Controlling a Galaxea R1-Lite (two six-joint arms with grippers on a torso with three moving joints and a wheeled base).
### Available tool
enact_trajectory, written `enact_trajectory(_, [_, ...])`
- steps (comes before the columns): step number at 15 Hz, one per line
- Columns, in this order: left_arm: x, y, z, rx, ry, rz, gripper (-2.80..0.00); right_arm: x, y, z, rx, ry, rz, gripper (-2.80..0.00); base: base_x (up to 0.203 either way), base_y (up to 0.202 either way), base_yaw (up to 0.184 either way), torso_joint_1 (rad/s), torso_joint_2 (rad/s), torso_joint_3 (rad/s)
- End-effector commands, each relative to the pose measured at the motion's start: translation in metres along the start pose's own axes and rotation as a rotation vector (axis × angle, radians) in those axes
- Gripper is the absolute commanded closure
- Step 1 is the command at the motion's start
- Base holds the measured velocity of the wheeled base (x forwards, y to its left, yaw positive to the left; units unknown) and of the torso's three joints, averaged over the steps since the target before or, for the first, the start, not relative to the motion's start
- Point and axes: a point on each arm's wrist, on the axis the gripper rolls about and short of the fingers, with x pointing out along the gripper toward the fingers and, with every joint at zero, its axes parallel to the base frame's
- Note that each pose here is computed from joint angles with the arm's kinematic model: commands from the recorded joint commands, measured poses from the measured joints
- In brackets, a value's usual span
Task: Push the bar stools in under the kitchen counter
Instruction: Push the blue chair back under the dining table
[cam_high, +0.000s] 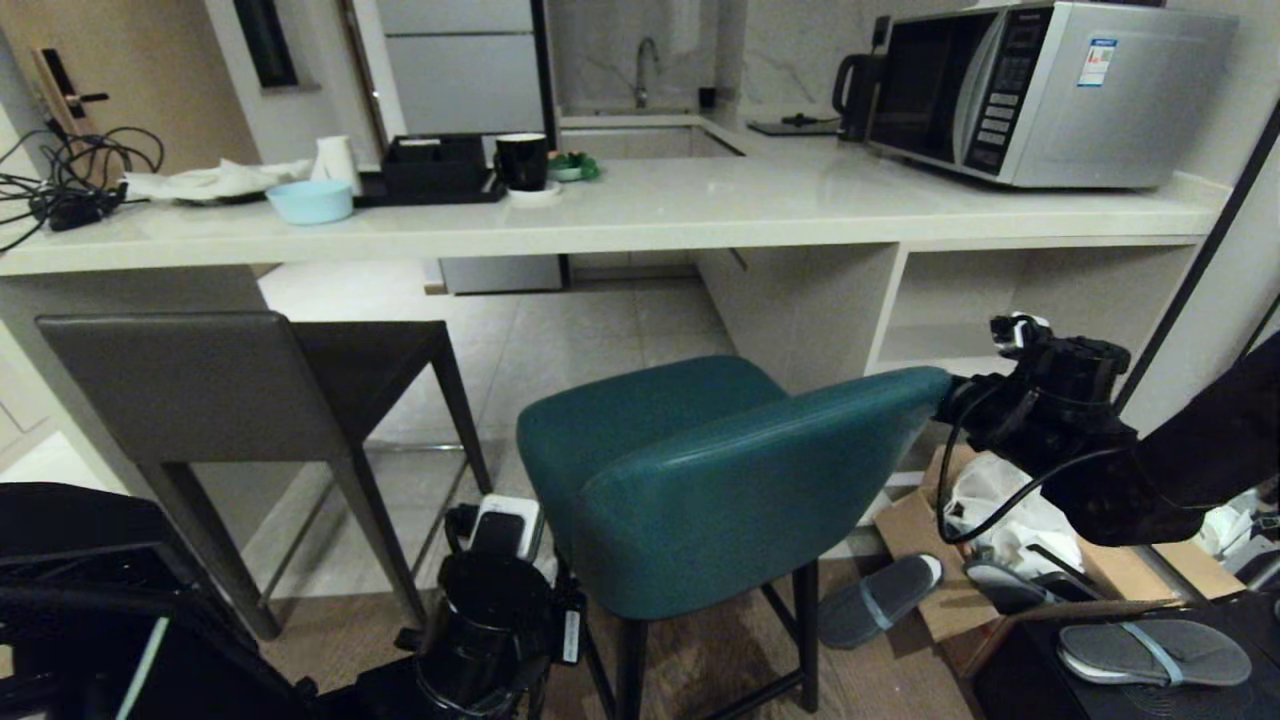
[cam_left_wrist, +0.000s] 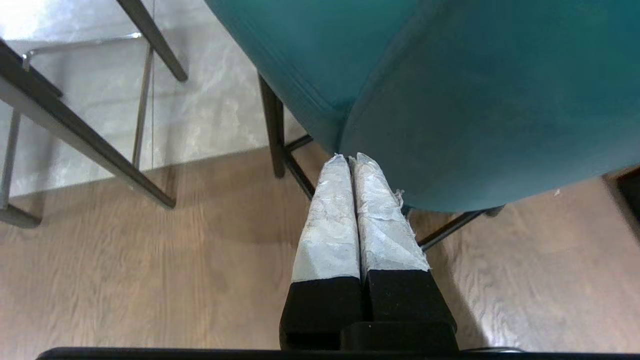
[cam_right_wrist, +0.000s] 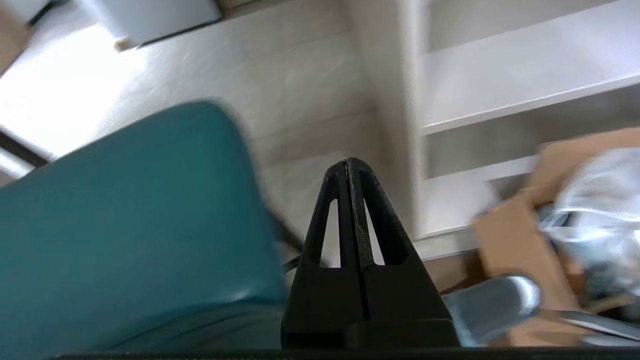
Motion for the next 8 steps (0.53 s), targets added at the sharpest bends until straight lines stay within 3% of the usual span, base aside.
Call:
enact_trajectory(1, [0.016, -0.003, -0.007, 0.002, 0.017, 0.024, 0.00, 0.000, 0.021, -0.003, -0.006, -0.003, 0.054, 0.00, 0.000, 0.000, 0.000, 0.000, 0.00, 0.000])
enact_trajectory(4, [0.033, 0.007, 0.005, -0.037, -0.008, 0.071, 0.00, -0.002, 0.042, -0.007, -0.013, -0.003, 0.107, 0.00, 0.000, 0.000, 0.000, 0.000, 0.00, 0.000])
enact_trajectory(8, [0.070, 0.038, 0.021, -0.043, -0.038, 0.178, 0.00, -0.015, 0.062, -0.003, -0.019, -0.010, 0.155, 0.00, 0.000, 0.000, 0.000, 0.000, 0.00, 0.000])
